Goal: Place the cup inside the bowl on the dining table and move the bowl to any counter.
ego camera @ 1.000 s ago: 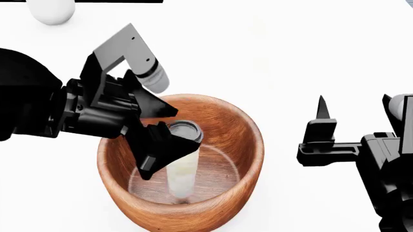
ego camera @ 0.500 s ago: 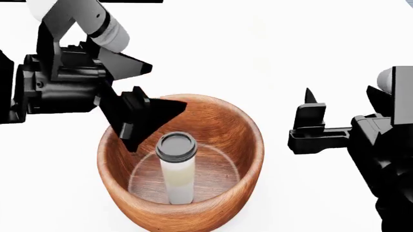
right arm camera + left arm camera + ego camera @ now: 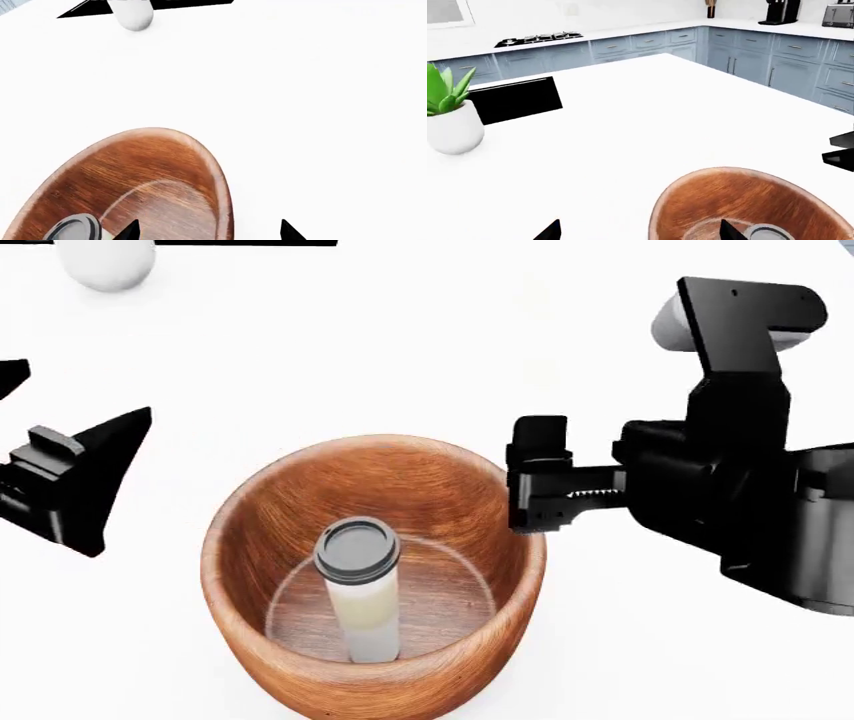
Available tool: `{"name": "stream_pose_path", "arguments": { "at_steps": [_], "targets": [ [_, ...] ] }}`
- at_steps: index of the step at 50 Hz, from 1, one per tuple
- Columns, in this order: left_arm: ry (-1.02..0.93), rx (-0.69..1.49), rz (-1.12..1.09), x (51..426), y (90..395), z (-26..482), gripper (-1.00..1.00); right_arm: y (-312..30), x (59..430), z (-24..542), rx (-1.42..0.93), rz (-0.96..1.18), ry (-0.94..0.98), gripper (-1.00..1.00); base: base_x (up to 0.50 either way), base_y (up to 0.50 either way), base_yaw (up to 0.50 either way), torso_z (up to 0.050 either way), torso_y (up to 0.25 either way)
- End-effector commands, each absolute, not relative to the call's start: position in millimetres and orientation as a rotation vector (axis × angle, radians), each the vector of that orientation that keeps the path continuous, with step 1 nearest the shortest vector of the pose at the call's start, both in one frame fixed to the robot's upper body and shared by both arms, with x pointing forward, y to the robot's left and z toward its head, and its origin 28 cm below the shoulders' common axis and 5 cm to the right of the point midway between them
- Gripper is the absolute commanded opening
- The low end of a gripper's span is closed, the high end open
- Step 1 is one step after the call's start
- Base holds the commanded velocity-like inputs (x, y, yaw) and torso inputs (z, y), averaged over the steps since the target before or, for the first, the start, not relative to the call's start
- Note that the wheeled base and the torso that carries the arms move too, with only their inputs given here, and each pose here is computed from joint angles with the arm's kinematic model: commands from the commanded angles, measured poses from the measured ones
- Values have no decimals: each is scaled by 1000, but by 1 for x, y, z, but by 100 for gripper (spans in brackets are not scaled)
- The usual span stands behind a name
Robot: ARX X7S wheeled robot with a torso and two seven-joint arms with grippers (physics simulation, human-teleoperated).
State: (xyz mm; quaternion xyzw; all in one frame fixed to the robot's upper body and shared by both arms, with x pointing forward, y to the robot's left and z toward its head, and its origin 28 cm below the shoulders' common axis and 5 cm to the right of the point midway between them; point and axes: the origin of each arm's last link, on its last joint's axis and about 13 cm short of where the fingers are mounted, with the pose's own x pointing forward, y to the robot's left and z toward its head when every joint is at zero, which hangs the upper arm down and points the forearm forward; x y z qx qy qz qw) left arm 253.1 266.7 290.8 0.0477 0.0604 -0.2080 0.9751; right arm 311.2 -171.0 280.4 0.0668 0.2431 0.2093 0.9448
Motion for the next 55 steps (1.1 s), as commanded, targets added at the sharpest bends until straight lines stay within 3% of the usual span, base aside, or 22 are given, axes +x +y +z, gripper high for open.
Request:
{"name": "stream_pose_path", "arguments": {
  "at_steps": [1,17,32,55],
  "targets": [
    [78,94,-227,203,274,273,100,-159,334,288,117,502,676,100,0,0,0,0,0],
    [24,42,-217,194,265,264,100,-147,364,271,158,431,769,100,0,0,0,0,0],
    [20,41,-213,189,268,260,100,-141,367,237,107,416,836,100,0,0,0,0,0],
    [26,47,-220,186,271,257,100,-138,369,230,75,419,857,100,0,0,0,0,0]
  ]
}}
